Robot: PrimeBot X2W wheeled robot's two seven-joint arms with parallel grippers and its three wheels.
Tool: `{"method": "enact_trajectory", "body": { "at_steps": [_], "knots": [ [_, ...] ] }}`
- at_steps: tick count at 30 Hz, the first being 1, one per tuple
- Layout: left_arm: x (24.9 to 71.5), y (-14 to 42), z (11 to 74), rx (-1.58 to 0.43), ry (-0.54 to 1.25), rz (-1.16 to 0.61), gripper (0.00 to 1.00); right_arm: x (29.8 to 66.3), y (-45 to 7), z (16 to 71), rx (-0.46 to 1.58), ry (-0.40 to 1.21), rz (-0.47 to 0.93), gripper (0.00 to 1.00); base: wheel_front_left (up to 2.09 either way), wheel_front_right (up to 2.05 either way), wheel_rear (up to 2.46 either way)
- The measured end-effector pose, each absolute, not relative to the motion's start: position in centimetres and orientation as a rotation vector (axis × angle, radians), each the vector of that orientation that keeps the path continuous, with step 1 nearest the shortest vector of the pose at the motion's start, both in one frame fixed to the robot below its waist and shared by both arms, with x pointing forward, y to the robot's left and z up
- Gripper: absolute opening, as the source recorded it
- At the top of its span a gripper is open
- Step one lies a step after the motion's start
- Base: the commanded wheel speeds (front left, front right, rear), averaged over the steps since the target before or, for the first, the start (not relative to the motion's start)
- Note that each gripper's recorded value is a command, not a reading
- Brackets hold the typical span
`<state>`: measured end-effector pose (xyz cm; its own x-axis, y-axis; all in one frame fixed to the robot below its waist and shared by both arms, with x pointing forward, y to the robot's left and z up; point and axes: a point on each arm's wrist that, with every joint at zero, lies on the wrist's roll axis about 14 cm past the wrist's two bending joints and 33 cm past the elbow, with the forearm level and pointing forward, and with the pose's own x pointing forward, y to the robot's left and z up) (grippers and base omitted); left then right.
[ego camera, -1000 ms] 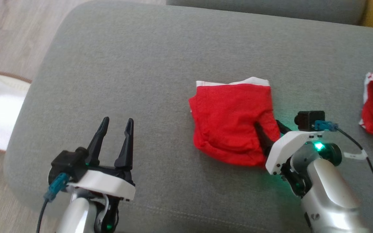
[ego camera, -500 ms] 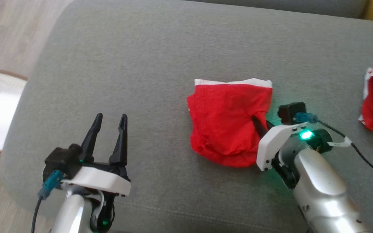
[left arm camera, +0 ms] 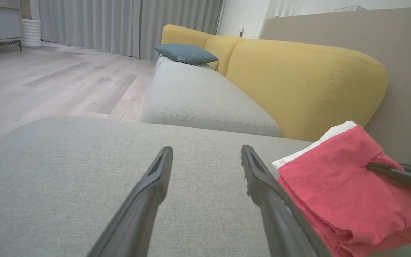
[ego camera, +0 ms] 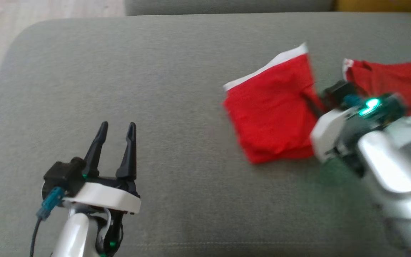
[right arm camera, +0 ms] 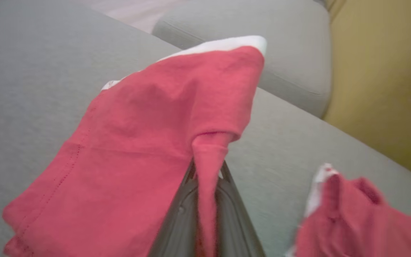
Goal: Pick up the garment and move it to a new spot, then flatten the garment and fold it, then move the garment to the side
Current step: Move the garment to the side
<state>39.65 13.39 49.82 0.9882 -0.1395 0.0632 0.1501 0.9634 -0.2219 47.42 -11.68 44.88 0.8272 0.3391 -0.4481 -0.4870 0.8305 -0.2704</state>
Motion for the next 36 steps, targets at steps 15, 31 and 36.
{"method": "enact_trajectory", "body": {
  "at_steps": [15,31,36],
  "knots": [
    [43.1,10.9,47.6,-0.247,0.002,-0.224,1.0,49.9,-31.4,44.9,-0.778,0.728,0.12,0.0,0.0,0.0,0.0],
    [43.6,12.1,45.8,-0.238,0.043,-0.196,1.0,51.6,-35.4,43.4,-0.679,0.822,-0.102,0.0,0.0,0.0,0.0],
    [43.6,12.1,45.8,-0.236,0.043,-0.198,1.0,50.4,-35.5,42.3,-0.62,0.84,-0.133,1.0,0.0,0.0,0.0]
  ]
}}
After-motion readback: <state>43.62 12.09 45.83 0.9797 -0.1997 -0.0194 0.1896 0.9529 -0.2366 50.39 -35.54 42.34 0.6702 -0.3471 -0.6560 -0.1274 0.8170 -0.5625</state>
